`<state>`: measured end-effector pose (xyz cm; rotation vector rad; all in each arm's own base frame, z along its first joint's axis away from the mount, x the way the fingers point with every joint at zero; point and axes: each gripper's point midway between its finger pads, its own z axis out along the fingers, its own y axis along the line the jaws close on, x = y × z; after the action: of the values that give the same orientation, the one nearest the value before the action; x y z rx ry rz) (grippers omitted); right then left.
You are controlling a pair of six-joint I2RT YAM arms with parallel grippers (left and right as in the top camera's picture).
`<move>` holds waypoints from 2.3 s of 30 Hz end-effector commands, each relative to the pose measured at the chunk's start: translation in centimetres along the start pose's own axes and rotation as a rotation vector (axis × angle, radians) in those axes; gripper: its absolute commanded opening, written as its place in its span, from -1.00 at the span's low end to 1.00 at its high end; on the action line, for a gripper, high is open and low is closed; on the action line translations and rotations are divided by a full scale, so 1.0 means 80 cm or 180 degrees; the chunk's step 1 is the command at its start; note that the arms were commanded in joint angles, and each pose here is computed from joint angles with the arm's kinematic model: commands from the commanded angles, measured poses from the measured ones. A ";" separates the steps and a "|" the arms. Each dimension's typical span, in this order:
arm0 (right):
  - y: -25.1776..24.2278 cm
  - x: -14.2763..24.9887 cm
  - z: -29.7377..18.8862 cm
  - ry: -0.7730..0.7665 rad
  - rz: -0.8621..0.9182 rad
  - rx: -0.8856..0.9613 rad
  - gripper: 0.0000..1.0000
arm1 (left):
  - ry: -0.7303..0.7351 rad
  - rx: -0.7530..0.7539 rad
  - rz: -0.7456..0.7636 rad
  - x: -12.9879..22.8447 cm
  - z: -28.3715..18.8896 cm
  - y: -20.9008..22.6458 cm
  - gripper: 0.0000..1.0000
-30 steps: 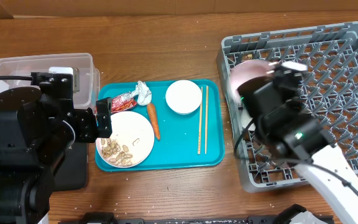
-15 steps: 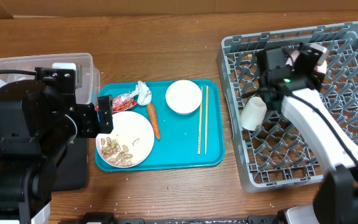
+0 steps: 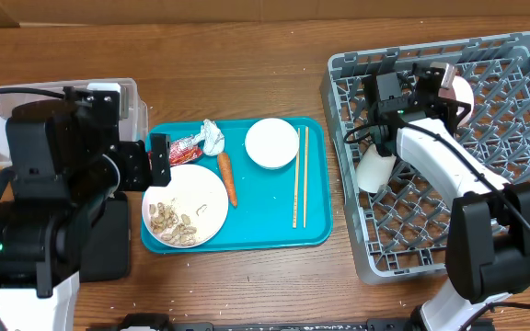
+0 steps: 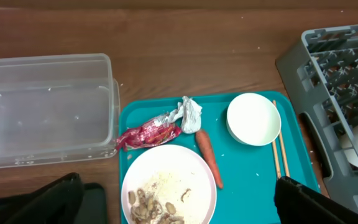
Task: Sort waste into correct bins and load items into the dishwasher
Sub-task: 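Place the pink bowl in the rack's back corner, open right gripper, then grasp the white bowl on the teal tray with the right gripper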
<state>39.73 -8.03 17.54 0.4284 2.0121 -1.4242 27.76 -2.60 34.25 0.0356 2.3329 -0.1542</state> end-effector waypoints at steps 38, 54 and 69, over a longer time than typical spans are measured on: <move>0.183 0.060 -0.362 0.2011 0.0216 -0.4198 0.11 | 0.1257 -0.0065 -0.0059 0.043 0.167 0.021 1.00; 0.246 0.092 -0.320 0.2485 0.0448 -0.3843 -0.32 | 0.1819 -0.0088 -0.0123 0.084 0.235 0.031 1.00; 0.205 0.040 -0.324 0.1977 0.0362 -0.3980 -0.92 | 0.2113 -0.0095 -0.0153 0.111 0.266 0.035 1.00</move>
<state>37.42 21.72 4.49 0.4945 2.9272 0.2385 36.54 -2.84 13.19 -0.0094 2.9998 -0.1576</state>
